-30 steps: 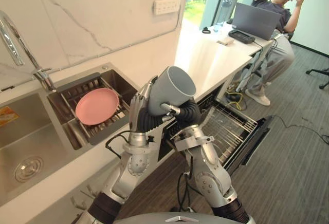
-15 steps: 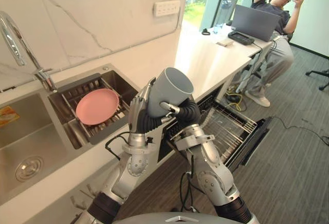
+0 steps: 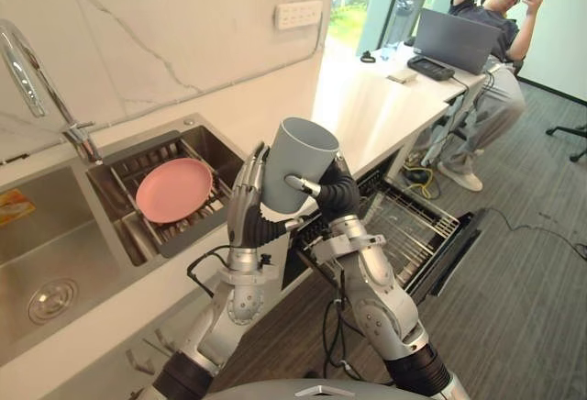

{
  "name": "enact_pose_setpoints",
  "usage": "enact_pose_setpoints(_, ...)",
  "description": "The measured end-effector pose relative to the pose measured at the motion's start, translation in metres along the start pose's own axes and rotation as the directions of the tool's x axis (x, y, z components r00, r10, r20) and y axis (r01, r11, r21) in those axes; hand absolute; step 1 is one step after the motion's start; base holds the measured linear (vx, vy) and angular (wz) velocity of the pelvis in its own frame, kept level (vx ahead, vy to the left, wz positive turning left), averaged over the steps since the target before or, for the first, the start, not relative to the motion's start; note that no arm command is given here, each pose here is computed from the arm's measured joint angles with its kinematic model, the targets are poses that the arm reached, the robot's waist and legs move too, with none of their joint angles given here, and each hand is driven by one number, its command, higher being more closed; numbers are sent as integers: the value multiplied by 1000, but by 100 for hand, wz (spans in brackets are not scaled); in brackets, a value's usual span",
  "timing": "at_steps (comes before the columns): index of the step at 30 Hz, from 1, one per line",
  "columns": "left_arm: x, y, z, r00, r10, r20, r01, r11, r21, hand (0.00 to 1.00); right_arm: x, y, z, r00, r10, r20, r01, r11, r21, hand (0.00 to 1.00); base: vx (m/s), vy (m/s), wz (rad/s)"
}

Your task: Walk over to the sink, pick up the cup, carry it to the dishwasher, place the cup inside the dishwasher, then close the dishwasher door

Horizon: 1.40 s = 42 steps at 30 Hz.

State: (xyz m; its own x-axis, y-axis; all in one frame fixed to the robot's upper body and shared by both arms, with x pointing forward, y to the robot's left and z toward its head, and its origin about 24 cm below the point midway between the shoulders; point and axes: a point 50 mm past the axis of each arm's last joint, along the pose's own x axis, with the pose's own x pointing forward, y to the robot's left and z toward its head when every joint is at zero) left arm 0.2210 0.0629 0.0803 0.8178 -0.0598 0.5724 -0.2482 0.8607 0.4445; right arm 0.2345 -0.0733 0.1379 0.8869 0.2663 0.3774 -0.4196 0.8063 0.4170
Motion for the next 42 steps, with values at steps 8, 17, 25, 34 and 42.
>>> enact_pose_setpoints(8,0,0,0,1000,2,-4,-2,1000,0,0,1,-1,1,999,-30,14,30,999,14,100,0,0,0)
enact_pose_setpoints(17,-2,-2,-3,1000,-6,-15,6,1000,3,0,2,-2,3,998,-56,26,55,998,37,100,0,0,0)
enact_pose_setpoints(25,-1,-4,0,999,5,-34,-6,1000,-30,0,3,-2,5,997,-66,41,64,996,66,100,0,0,0)
enact_pose_setpoints(34,-4,-9,-7,996,-16,-86,13,999,-43,0,4,-9,16,985,-112,129,93,986,142,100,0,0,0)
enact_pose_setpoints(42,-5,-8,-11,994,-13,-110,8,999,-51,0,2,-24,28,963,-186,196,155,974,163,100,0,0,0)
